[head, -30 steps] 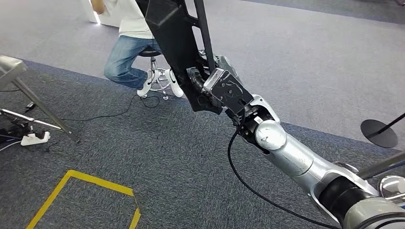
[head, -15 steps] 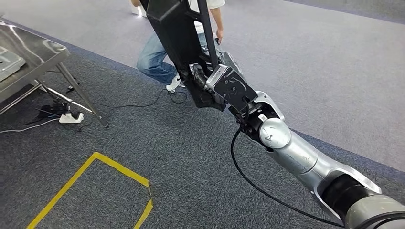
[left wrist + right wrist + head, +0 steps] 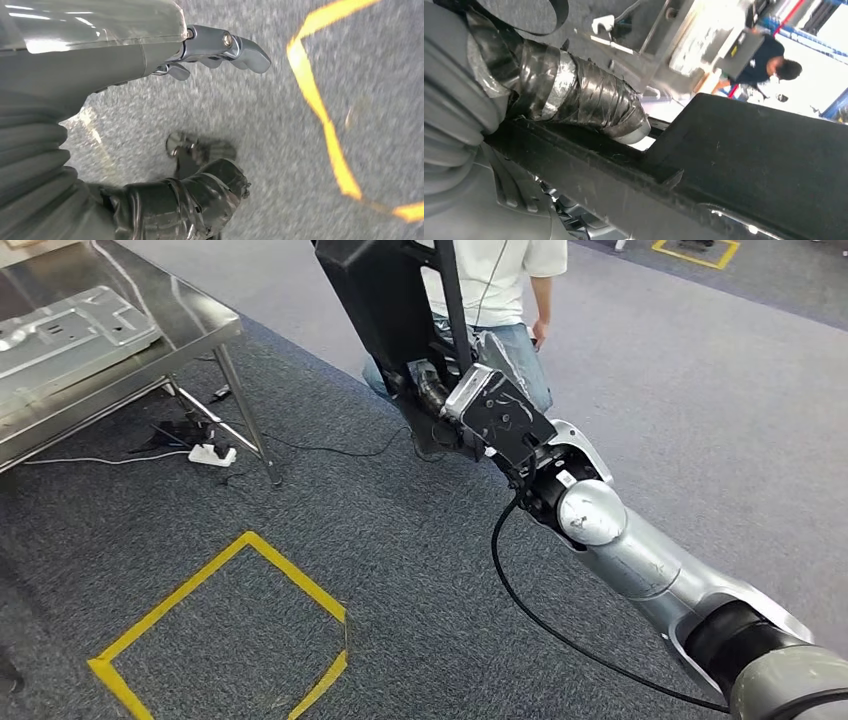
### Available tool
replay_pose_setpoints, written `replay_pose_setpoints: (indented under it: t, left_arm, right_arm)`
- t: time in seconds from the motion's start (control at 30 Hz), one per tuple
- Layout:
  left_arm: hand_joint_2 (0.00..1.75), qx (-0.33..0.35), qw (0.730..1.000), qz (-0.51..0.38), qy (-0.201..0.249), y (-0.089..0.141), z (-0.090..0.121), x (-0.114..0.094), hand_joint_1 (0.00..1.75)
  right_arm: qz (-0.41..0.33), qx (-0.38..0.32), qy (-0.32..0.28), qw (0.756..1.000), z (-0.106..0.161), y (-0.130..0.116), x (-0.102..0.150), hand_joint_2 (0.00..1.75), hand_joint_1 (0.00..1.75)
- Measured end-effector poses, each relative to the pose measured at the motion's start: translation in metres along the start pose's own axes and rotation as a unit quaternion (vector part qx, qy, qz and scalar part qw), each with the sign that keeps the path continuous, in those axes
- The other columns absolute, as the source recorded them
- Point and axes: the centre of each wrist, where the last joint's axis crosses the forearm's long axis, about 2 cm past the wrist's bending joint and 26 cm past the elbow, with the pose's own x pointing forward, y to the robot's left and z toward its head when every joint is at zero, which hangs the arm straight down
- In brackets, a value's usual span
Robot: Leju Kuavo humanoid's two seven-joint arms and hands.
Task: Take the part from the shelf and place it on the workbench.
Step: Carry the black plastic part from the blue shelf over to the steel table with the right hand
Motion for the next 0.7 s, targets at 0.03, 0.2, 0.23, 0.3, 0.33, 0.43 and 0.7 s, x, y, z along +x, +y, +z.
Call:
replay_pose_setpoints:
  t: [0.03,0.2,0.23,0.3,0.33,0.43,0.7]
  left_arm:
    - [1.75,0.001,1.0,-0.002,0.0,0.0,0.0,0.0,0.0]
    - [1.75,0.004,1.0,-0.002,0.0,0.0,0.001,-0.001,0.0]
    - [1.75,0.005,1.0,-0.001,0.001,0.0,0.001,-0.002,0.0]
    - [1.75,0.007,1.0,0.0,0.005,0.002,0.002,-0.005,0.0]
    - [1.75,0.008,1.0,0.0,0.006,0.002,0.002,-0.005,0.0]
    - [1.75,0.008,1.0,0.0,0.004,0.002,0.001,-0.003,0.0]
    - [1.75,0.01,1.0,-0.001,0.002,0.003,0.0,-0.001,0.0]
  right_arm:
    - [0.004,0.001,0.0,1.0,0.0,-0.002,0.001,1.75,1.75]
    - [0.016,0.004,0.005,1.0,0.002,-0.01,0.003,1.75,1.75]
    - [0.019,0.004,0.005,1.0,0.003,-0.011,0.004,1.75,1.75]
    - [0.021,0.006,0.005,1.0,0.003,-0.013,0.005,1.75,1.75]
    - [0.021,0.006,0.005,1.0,0.003,-0.013,0.005,1.75,1.75]
    - [0.023,0.007,0.004,1.0,0.003,-0.015,0.006,1.75,1.75]
    - [0.028,0.006,0.005,1.0,0.003,-0.018,0.008,1.75,1.75]
